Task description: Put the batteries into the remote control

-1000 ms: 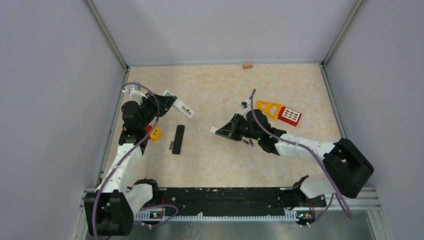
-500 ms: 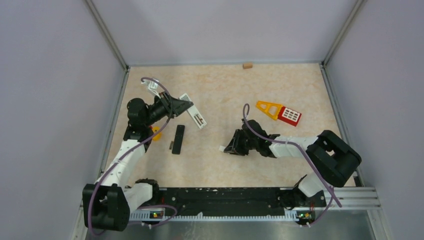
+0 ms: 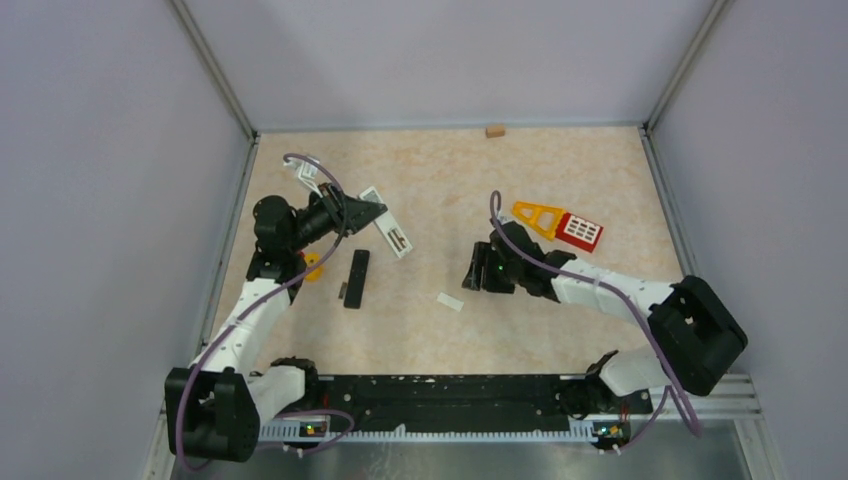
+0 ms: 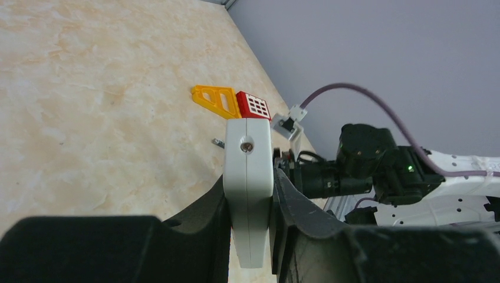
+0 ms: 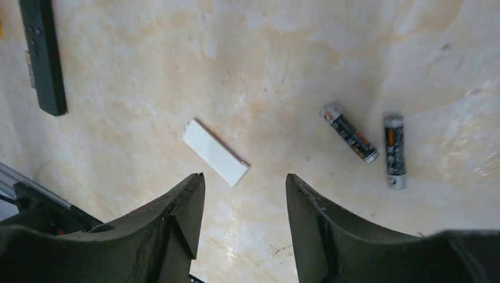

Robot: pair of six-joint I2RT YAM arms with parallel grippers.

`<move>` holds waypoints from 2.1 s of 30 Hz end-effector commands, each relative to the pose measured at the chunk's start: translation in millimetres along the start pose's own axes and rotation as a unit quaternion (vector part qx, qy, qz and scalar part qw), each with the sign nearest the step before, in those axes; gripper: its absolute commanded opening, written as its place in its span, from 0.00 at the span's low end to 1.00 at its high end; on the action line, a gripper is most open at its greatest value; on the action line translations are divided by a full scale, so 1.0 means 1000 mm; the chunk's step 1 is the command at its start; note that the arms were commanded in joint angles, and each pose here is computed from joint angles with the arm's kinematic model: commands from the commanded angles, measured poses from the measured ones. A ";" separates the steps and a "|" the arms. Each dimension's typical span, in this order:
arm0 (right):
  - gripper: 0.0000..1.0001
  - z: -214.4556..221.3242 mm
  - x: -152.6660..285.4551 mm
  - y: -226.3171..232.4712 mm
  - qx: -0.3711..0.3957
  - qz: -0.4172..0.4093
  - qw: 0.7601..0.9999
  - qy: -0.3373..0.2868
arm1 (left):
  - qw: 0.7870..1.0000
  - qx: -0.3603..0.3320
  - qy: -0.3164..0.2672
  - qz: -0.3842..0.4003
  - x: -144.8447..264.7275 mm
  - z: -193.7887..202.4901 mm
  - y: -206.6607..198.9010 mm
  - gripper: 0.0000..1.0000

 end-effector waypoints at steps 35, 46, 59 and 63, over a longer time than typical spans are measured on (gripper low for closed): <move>0.37 -0.059 -0.016 -0.025 0.397 0.074 0.914 0.032 | 0.978 -0.150 -0.017 0.147 0.024 -0.018 -0.074 0.00; 0.29 -0.055 -0.028 -0.037 0.377 0.102 0.919 0.049 | 0.979 -0.147 -0.023 0.136 0.022 -0.021 -0.071 0.00; 0.07 -0.083 -0.002 0.002 0.333 0.064 0.940 -0.045 | 0.988 -0.120 -0.041 0.087 0.014 -0.032 -0.055 0.00; 0.06 -0.108 0.044 0.061 0.272 -0.033 0.950 -0.148 | 0.991 -0.076 -0.060 0.090 0.006 -0.041 -0.052 0.00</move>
Point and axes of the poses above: each gripper's point midway between its finger pads, its own x axis back along the fingers, its own y axis along the line the jaws close on, z = x × y, the point moved 1 cm from there along x, back along the fingers, and after that the axes turned 9 degrees about -x, right-handed, at the moved point
